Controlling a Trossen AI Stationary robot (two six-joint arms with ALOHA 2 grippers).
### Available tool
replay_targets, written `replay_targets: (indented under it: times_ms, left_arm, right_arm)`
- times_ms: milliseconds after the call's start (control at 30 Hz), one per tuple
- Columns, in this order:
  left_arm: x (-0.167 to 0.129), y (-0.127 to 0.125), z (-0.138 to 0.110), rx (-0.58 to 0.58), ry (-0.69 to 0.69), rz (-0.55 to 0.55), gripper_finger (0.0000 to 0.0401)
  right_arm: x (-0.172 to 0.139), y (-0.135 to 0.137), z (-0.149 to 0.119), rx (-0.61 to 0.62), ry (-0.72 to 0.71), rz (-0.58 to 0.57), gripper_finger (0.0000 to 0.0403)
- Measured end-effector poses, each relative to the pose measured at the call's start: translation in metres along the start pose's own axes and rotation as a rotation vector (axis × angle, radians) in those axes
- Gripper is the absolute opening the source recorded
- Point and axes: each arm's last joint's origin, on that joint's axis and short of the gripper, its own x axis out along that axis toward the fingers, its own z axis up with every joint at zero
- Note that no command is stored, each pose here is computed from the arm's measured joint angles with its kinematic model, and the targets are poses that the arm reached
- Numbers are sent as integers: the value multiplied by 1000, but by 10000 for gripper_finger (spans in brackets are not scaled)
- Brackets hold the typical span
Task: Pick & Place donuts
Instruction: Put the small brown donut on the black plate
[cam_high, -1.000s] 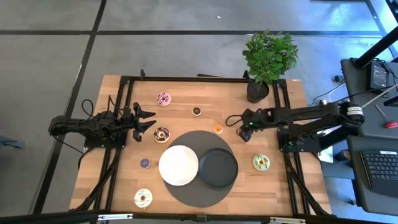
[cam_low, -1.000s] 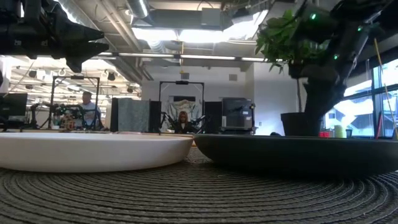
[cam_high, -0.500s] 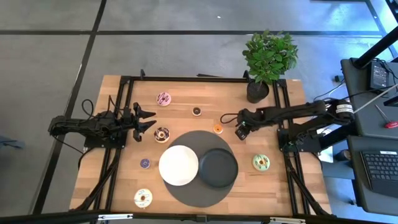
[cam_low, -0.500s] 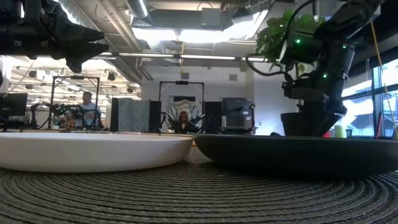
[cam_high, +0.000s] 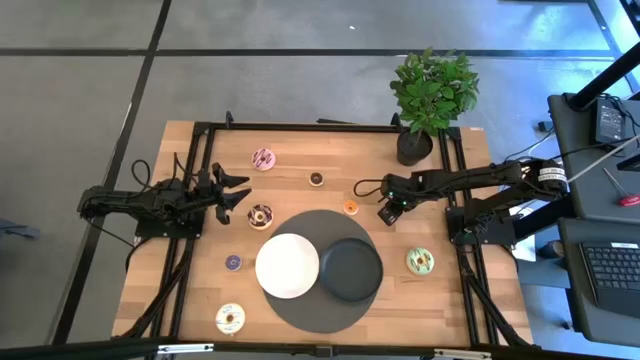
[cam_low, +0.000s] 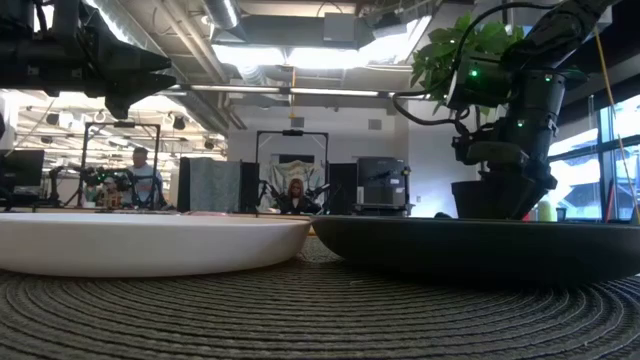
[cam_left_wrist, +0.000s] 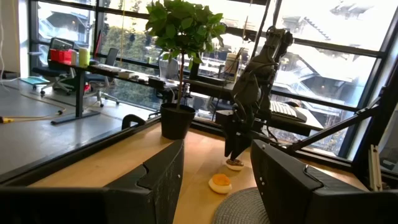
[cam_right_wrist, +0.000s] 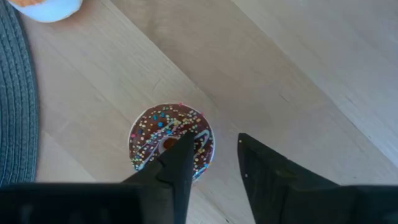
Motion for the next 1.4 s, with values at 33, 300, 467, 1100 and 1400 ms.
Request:
replay_targets:
  times_ms: [33, 300, 467, 1100, 1400]
  left_arm:
    - [0, 0, 0, 0, 0, 1, 182]
    - [0, 0, 0, 0, 0, 0, 182]
    - [0, 0, 0, 0, 0, 0, 182]
    - [0, 0, 0, 0, 1, -2, 184]
    - [0, 0, 0, 0, 1, -2, 185]
  right_arm:
    - [0, 0, 0, -1, 4, 6, 115]
    - [0, 1, -1, -3, 15, 20, 102]
    - [0, 1, -1, -3, 30, 36, 102]
    - [0, 1, -1, -33, 33, 37, 48]
    - [0, 1, -2, -83, 33, 35, 20]
